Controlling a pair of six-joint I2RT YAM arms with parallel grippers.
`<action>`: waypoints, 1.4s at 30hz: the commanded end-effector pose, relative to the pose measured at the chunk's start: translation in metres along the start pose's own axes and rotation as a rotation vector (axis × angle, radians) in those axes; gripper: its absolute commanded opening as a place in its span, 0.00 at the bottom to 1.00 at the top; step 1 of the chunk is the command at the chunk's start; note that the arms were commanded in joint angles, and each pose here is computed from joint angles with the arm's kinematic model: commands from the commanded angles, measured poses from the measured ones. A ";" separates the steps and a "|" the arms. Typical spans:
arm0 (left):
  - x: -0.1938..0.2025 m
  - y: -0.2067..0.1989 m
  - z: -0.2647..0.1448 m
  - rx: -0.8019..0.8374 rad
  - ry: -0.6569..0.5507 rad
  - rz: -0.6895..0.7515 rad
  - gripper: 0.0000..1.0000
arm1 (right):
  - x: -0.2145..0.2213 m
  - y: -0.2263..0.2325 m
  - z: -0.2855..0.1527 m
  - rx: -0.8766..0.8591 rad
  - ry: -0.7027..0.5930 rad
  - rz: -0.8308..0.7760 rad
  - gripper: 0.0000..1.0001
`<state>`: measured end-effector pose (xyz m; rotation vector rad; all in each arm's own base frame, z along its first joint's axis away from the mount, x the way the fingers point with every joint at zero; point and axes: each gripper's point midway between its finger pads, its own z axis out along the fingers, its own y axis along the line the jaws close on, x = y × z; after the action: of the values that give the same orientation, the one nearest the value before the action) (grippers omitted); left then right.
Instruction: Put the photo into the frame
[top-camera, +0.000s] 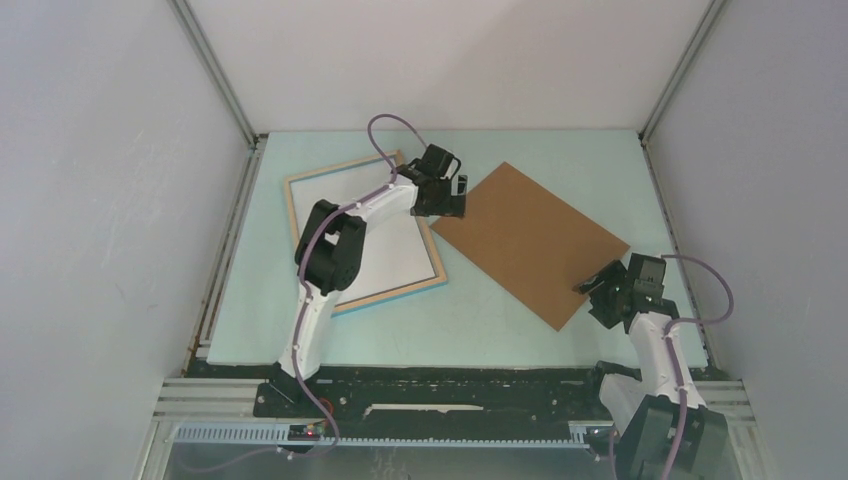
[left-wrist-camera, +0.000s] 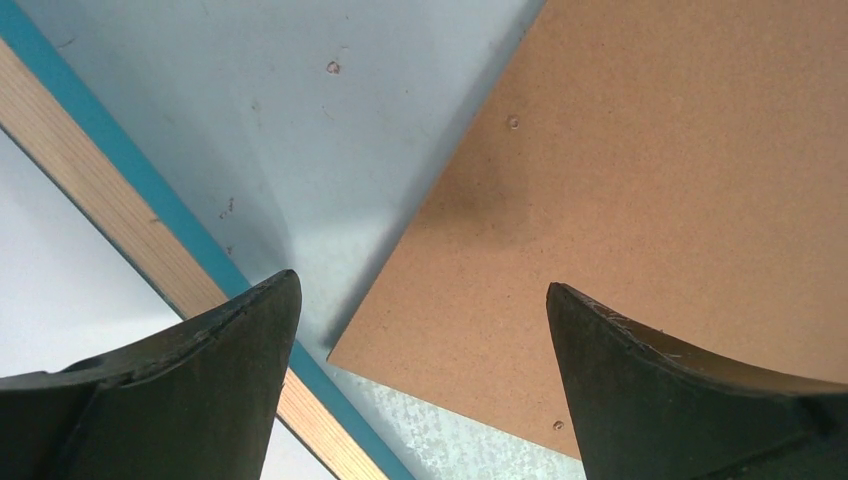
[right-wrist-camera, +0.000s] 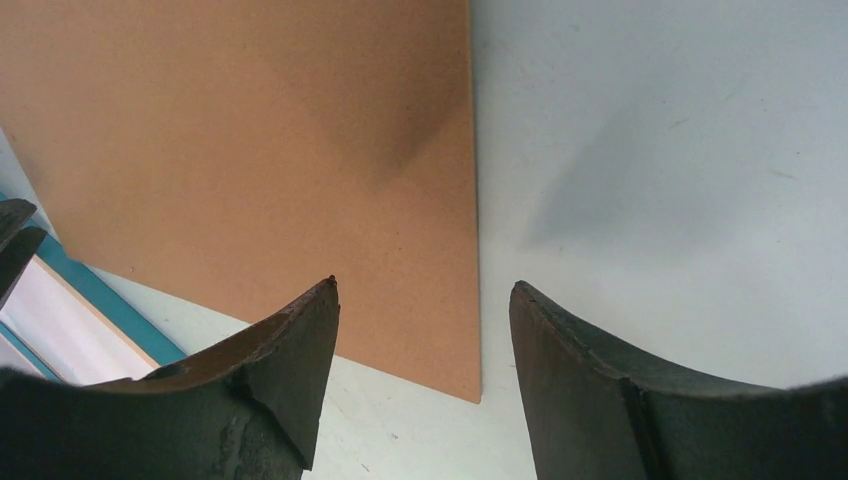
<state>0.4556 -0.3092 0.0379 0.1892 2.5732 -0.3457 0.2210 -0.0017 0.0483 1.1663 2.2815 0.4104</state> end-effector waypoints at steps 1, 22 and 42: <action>0.001 -0.016 0.002 0.084 0.012 -0.032 1.00 | -0.011 -0.004 0.007 0.021 -0.051 0.012 0.71; 0.015 -0.032 0.016 0.285 0.121 -0.169 1.00 | -0.047 0.003 0.036 -0.246 -0.042 0.218 0.70; 0.012 -0.042 0.015 0.390 0.134 -0.208 1.00 | -0.033 0.063 0.014 -0.654 0.164 0.156 0.58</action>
<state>0.4776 -0.3315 0.0490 0.0611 2.5343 -0.8175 0.2929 -0.0330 0.0360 1.1664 1.9301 1.0430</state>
